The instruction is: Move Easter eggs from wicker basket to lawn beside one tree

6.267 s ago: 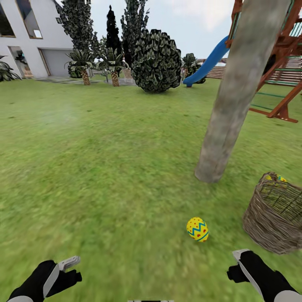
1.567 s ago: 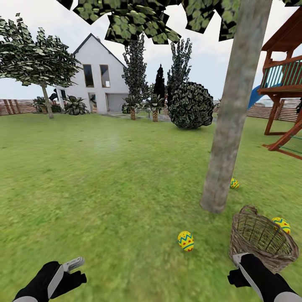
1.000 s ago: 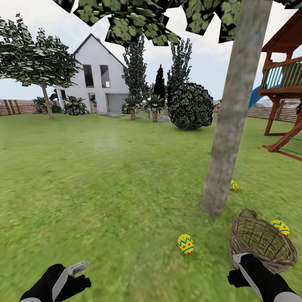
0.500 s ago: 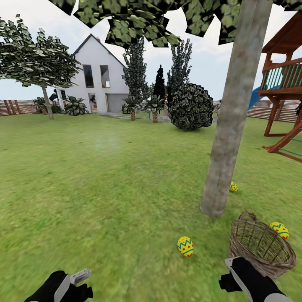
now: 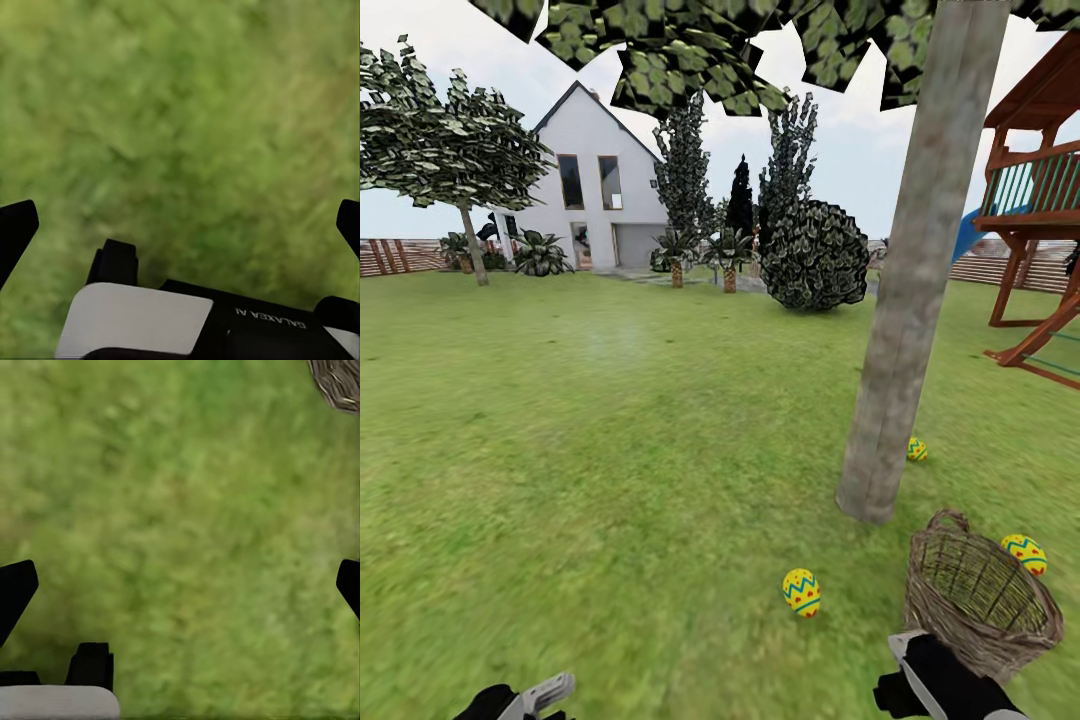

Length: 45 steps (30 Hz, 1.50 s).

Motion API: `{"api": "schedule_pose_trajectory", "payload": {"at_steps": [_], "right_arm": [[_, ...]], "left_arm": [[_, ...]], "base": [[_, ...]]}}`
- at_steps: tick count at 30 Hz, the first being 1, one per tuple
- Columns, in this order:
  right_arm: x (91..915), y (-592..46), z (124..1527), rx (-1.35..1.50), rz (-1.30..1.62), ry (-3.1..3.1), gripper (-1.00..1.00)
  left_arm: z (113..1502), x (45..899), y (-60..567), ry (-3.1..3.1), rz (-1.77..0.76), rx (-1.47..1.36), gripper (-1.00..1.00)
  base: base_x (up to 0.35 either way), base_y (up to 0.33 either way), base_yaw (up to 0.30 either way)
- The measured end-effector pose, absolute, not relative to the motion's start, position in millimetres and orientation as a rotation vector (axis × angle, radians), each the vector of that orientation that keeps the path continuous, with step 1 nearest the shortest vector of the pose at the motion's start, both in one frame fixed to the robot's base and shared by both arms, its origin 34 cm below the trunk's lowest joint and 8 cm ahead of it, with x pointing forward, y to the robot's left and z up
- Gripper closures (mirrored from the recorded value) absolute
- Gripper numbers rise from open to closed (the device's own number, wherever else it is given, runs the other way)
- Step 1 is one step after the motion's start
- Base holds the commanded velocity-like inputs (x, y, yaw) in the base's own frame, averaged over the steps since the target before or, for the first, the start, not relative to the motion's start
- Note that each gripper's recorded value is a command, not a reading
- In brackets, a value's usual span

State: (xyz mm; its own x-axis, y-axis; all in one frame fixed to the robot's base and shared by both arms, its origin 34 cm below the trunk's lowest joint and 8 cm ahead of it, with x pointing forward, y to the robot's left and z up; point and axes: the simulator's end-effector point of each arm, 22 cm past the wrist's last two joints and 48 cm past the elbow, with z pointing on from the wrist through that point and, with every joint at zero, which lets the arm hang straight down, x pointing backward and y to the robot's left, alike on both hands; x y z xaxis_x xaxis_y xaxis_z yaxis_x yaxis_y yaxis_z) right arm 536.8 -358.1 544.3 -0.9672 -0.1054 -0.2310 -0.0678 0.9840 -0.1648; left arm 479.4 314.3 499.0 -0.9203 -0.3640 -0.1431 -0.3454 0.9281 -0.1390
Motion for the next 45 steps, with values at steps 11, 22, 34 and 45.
{"api": "schedule_pose_trajectory", "payload": {"at_steps": [11,22,34,45], "right_arm": [[509.4,-361.5,545.4,-0.108,-0.230,2.956,-1.00],[470.1,-353.4,530.4,-0.105,-0.208,2.968,-1.00],[423.5,-343.2,524.9,-0.116,-0.189,2.994,-1.00],[386.8,-328.8,524.4,-0.141,-0.157,2.980,-1.00]], "left_arm": [[512.1,467.1,309.1,2.953,-0.173,-0.547,-1.00],[505.2,415.3,309.6,3.003,-0.138,-0.572,-1.00],[512.2,381.5,311.4,3.036,-0.119,-0.584,-1.00],[513.0,341.5,319.0,3.012,-0.067,-0.574,-1.00]], "base": [[0.000,0.000,0.000],[0.000,0.000,0.000],[0.000,0.000,0.000],[0.000,0.000,0.000]]}}
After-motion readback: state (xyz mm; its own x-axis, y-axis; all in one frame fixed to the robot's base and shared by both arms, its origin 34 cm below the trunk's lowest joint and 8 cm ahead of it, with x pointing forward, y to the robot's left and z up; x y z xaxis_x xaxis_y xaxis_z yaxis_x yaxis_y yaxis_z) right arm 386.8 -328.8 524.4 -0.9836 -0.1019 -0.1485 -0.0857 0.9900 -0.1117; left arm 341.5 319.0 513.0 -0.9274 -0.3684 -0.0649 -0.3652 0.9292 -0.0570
